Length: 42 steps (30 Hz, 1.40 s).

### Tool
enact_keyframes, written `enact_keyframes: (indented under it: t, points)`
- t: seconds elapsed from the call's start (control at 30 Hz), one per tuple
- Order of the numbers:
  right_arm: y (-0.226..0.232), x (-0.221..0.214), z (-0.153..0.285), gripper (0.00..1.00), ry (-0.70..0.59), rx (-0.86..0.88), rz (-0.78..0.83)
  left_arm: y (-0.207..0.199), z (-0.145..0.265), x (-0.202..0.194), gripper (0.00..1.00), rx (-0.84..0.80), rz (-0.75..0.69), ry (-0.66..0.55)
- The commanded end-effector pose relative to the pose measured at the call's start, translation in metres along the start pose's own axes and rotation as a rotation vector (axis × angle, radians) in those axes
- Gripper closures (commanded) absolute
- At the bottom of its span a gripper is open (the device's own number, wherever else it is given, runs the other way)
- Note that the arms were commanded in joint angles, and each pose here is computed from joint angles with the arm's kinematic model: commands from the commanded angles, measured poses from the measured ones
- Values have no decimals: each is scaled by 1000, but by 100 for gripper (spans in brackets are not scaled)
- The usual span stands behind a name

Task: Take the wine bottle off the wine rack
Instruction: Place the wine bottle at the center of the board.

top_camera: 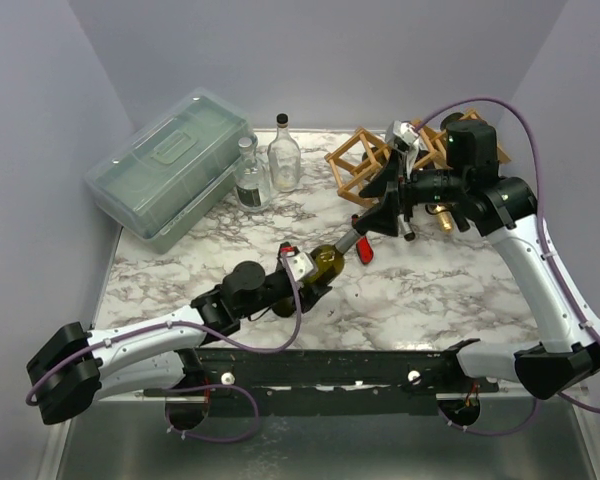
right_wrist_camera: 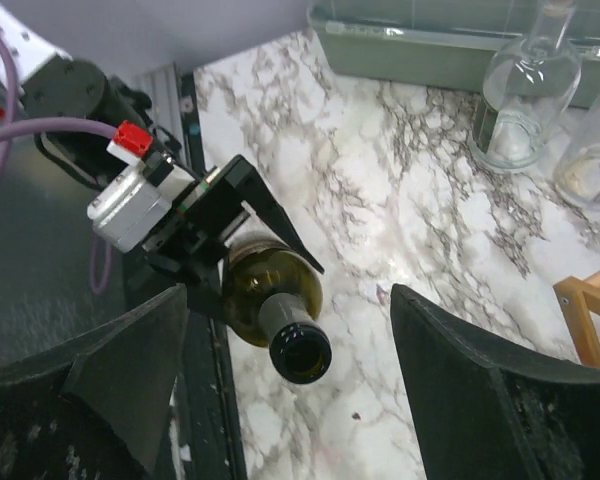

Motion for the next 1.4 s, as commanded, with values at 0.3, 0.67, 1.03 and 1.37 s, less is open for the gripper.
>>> enact_keyframes:
  t: [0.3,0.67,1.03,1.37]
  points:
    - [2,32,-21,15,-151,105,-299,32,28,91,100,174,259,-473]
    - [6,27,-43,13,-140,229,-321,34,24,103,100,174,396,-512]
    - [12,26,-70,14,-119,263,-302,32,15,108,100,149,418,-523]
    - [9,30,-76,25,-125,254,-302,28,14,107,100,126,417,-528]
Point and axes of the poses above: each gripper's point midway between its finger pads, its own z axis back along the fingers, its own y axis along the line the jaws close on, x = y × z, the point moved 2 cm from there along z, back along the fingers, and after that the axes turned 7 degrees about -z, right-handed, at the moved point
